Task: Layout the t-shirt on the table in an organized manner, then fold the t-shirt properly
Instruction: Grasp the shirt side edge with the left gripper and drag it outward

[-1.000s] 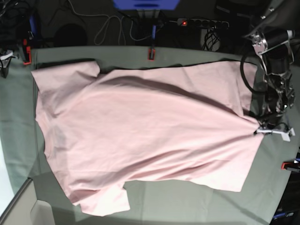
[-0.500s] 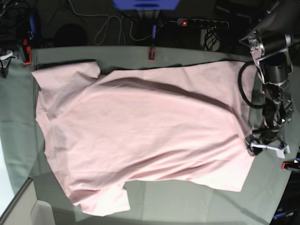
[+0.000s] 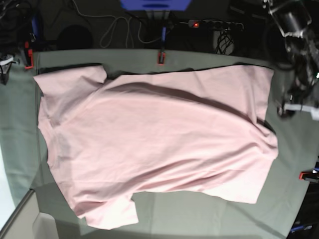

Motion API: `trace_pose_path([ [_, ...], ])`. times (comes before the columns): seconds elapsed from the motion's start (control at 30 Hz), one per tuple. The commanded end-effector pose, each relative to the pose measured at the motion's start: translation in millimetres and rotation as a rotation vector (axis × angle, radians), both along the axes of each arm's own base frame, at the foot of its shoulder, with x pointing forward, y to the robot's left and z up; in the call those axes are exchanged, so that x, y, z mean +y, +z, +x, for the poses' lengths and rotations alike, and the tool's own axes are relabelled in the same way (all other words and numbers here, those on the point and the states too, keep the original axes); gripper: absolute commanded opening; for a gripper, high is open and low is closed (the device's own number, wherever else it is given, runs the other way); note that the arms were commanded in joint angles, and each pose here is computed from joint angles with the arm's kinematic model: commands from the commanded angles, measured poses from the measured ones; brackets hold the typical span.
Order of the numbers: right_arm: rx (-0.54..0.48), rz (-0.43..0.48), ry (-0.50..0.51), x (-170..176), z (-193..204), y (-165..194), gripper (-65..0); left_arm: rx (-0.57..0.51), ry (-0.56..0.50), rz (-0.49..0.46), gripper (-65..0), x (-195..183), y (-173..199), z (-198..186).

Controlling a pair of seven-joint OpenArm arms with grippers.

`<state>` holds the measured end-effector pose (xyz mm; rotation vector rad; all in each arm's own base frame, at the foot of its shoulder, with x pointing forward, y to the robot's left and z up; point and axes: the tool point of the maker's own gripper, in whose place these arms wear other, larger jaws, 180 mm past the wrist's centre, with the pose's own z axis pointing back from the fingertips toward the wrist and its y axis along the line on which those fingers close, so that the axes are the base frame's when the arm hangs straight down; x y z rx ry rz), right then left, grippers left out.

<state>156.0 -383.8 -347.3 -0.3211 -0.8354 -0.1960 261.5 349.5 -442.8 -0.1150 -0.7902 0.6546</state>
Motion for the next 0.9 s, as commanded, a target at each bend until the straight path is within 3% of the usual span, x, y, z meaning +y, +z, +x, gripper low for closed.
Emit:
trace_pose_path([
  [0.0,-0.045,-0.026,0.017,-2.4,9.2,13.2,-27.3,-0.061,-0.005,0.023,-17.8,7.0,19.8,8.7],
  [0.27,-0.048,0.025,0.079,25.3,25.4,1.1,-27.3,0.052,-0.079,-0.017,-18.4,-27.4,-13.8,-25.5],
  [0.37,-0.048,0.041,0.103,35.2,30.7,-2.6,-27.3,0.092,-0.123,-0.045,-25.0,-50.2,-28.2,-35.9],
  [0.5,-0.047,0.041,0.101,34.8,30.2,-2.7,-27.3,0.124,-0.128,-0.048,-32.7,-52.0,-35.6,-50.6],
  [0.87,-0.046,0.038,0.097,33.1,28.8,-2.3,-27.3,0.215,-0.144,-0.037,-32.6,-51.7,-46.3,-97.6],
])
